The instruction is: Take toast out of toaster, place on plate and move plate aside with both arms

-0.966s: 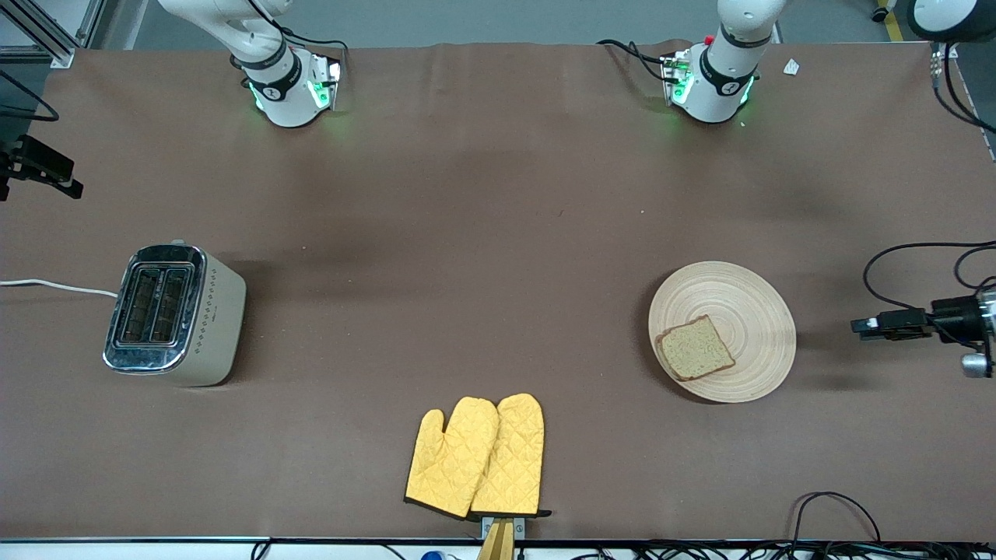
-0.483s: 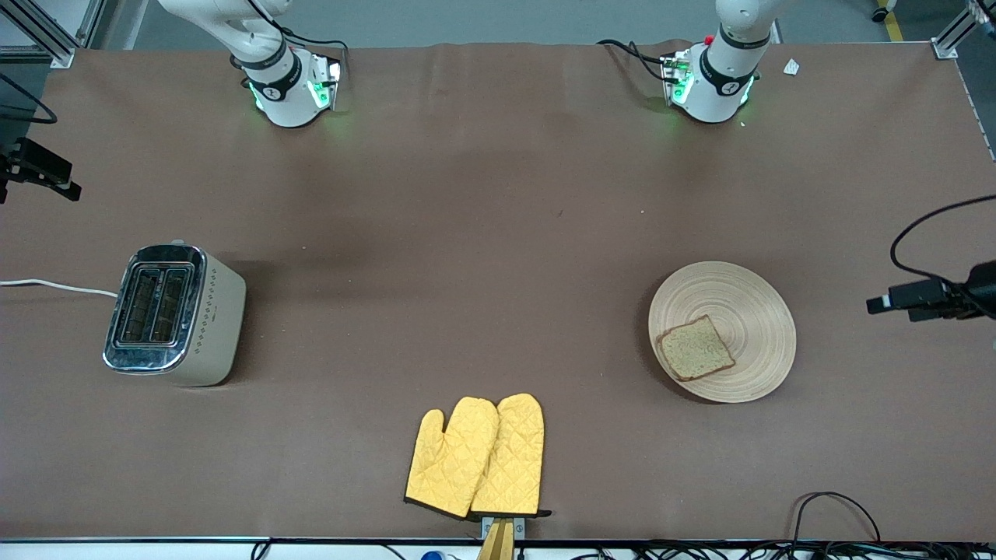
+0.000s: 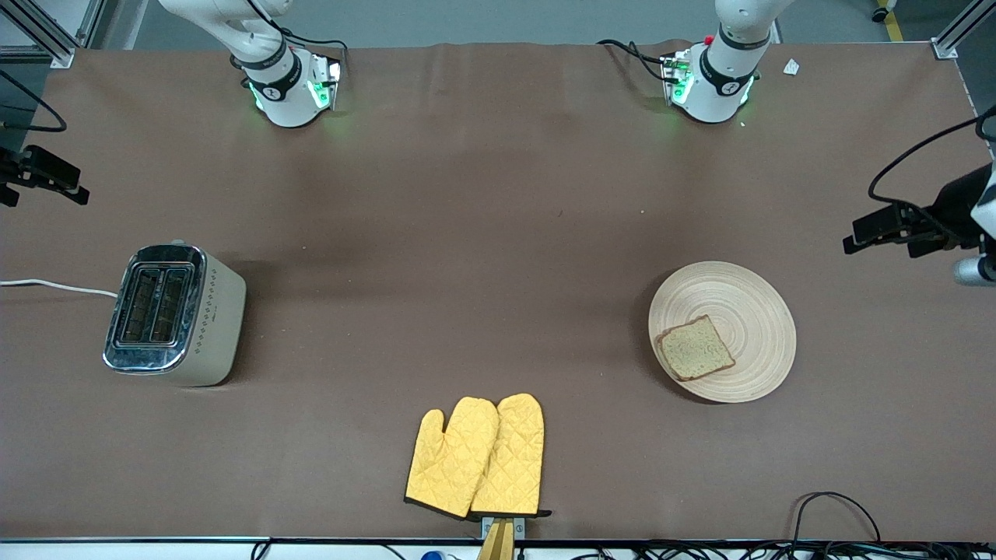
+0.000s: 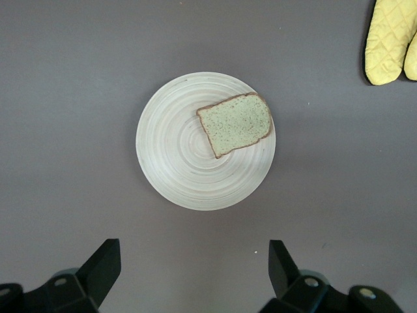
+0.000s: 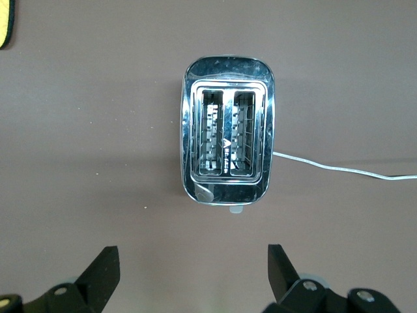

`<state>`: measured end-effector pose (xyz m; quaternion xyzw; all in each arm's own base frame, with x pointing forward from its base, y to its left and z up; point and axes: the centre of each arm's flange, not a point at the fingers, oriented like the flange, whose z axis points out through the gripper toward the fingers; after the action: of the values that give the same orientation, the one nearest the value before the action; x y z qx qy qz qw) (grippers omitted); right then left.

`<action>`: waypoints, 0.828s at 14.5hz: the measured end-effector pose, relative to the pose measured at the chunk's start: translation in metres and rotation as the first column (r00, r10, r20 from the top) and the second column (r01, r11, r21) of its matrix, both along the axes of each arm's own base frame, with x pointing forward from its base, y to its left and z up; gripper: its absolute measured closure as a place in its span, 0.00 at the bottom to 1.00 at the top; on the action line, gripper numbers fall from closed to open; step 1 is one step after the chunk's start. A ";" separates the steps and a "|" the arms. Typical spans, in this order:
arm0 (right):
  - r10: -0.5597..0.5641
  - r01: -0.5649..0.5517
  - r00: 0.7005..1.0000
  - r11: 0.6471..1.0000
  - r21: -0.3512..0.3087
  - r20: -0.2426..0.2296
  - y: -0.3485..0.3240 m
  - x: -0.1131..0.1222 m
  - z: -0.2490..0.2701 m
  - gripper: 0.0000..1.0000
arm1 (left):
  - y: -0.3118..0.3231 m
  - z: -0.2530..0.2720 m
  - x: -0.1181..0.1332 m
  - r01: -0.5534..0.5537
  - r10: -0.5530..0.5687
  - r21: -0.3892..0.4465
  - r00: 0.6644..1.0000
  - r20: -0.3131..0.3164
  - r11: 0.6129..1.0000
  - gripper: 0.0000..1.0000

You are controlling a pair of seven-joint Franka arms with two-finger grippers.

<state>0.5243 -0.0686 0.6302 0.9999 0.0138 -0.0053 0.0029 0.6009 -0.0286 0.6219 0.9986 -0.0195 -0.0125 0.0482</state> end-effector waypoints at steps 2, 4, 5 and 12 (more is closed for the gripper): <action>0.011 -0.011 1.000 1.000 0.003 0.006 0.006 -0.013 0.015 0.00 | -0.019 0.014 -0.009 0.022 -0.023 0.053 0.999 0.022 0.998 0.00; 0.019 -0.019 1.000 1.000 0.003 0.021 0.009 -0.022 0.027 0.00 | -0.039 0.022 -0.016 0.047 -0.051 0.096 0.998 0.034 0.994 0.00; 0.021 -0.021 1.000 1.000 0.003 0.023 0.009 -0.024 0.029 0.00 | -0.047 0.025 -0.020 0.059 -0.064 0.115 0.997 0.038 0.992 0.00; 0.025 -0.025 1.000 1.000 0.006 0.007 0.005 -0.025 0.021 0.00 | -0.048 0.030 -0.068 0.038 -0.034 0.117 0.999 -0.033 0.992 0.00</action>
<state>0.4993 -0.0635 0.6511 0.9997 0.0264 -0.0018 -0.0002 0.5327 -0.0770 0.6521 0.9989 -0.0359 -0.0299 -0.0106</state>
